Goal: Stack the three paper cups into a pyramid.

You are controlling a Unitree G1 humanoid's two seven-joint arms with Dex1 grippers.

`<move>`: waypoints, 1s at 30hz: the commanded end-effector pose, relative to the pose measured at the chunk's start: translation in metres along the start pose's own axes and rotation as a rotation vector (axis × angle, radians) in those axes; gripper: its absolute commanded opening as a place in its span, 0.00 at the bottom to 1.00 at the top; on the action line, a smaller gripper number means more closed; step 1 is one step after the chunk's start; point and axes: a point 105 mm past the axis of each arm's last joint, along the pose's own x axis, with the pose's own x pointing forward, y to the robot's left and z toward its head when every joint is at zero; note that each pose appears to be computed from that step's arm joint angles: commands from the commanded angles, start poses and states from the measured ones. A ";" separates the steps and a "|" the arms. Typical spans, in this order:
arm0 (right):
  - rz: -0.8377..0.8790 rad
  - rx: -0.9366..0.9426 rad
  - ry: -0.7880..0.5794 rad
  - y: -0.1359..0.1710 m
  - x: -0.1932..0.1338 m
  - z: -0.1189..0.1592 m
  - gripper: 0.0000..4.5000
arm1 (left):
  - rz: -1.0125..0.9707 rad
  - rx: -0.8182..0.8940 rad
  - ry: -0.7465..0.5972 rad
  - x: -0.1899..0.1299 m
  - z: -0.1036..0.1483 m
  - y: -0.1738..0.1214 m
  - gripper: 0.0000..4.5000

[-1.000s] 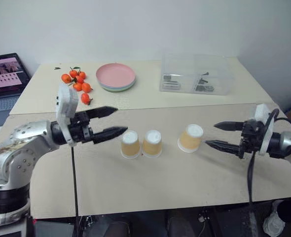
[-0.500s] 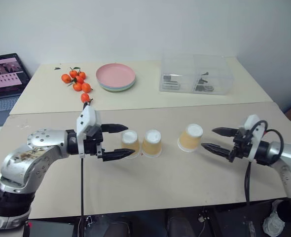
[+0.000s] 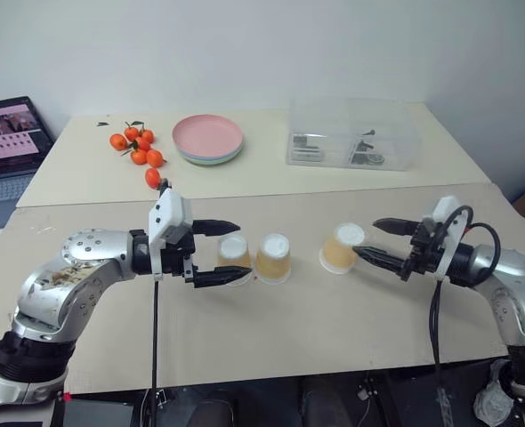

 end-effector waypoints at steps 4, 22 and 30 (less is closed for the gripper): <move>0.013 -0.008 -0.015 -0.003 0.005 0.003 1.00 | 0.051 0.030 -0.028 -0.008 0.011 0.003 0.99; 0.068 0.037 -0.025 0.000 0.024 -0.007 0.94 | 0.114 0.004 -0.033 -0.018 0.012 0.002 1.00; 0.062 0.028 -0.042 -0.009 0.036 -0.001 0.60 | 0.214 -0.024 -0.033 -0.034 0.008 0.007 1.00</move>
